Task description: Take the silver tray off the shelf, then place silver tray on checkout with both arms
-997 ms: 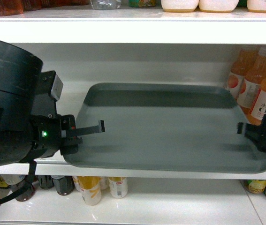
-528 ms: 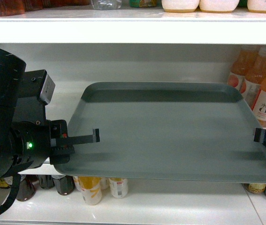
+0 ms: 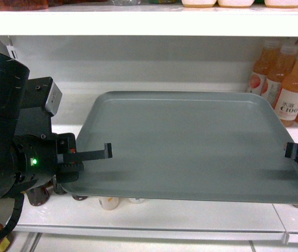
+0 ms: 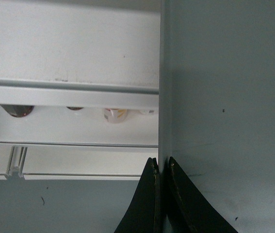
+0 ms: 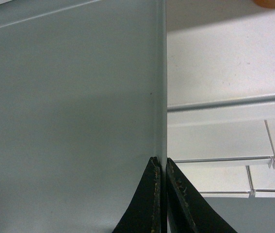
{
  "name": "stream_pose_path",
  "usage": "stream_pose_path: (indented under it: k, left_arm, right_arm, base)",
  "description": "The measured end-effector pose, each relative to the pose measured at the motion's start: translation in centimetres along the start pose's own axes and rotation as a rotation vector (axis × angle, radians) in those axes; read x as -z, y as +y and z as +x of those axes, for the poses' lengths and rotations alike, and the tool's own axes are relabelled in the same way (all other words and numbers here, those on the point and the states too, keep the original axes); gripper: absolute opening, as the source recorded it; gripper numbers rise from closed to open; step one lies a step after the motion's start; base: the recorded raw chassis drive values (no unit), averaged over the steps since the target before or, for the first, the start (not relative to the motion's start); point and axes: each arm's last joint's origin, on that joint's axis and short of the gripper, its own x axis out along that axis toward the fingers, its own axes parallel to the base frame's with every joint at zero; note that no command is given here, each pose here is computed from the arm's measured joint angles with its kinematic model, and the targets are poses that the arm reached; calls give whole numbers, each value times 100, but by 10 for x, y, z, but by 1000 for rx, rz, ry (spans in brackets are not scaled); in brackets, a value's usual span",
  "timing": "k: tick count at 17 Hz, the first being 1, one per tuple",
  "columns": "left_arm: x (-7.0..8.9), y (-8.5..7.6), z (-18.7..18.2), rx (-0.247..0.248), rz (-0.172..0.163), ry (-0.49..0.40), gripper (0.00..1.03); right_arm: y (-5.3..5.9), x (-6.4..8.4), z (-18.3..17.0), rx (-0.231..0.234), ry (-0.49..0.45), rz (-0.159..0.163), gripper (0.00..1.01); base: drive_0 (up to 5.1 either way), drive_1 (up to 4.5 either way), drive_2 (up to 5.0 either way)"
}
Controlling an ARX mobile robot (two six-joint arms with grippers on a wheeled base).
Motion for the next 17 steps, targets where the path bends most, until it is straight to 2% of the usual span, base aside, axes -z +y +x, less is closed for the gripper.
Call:
stream_pose_path:
  k: [17]
  left_arm:
    - [1, 0, 0, -6, 5, 1, 2]
  right_arm:
    - [0, 2, 0, -2, 7, 1, 2]
  base:
    - [1, -427, 429]
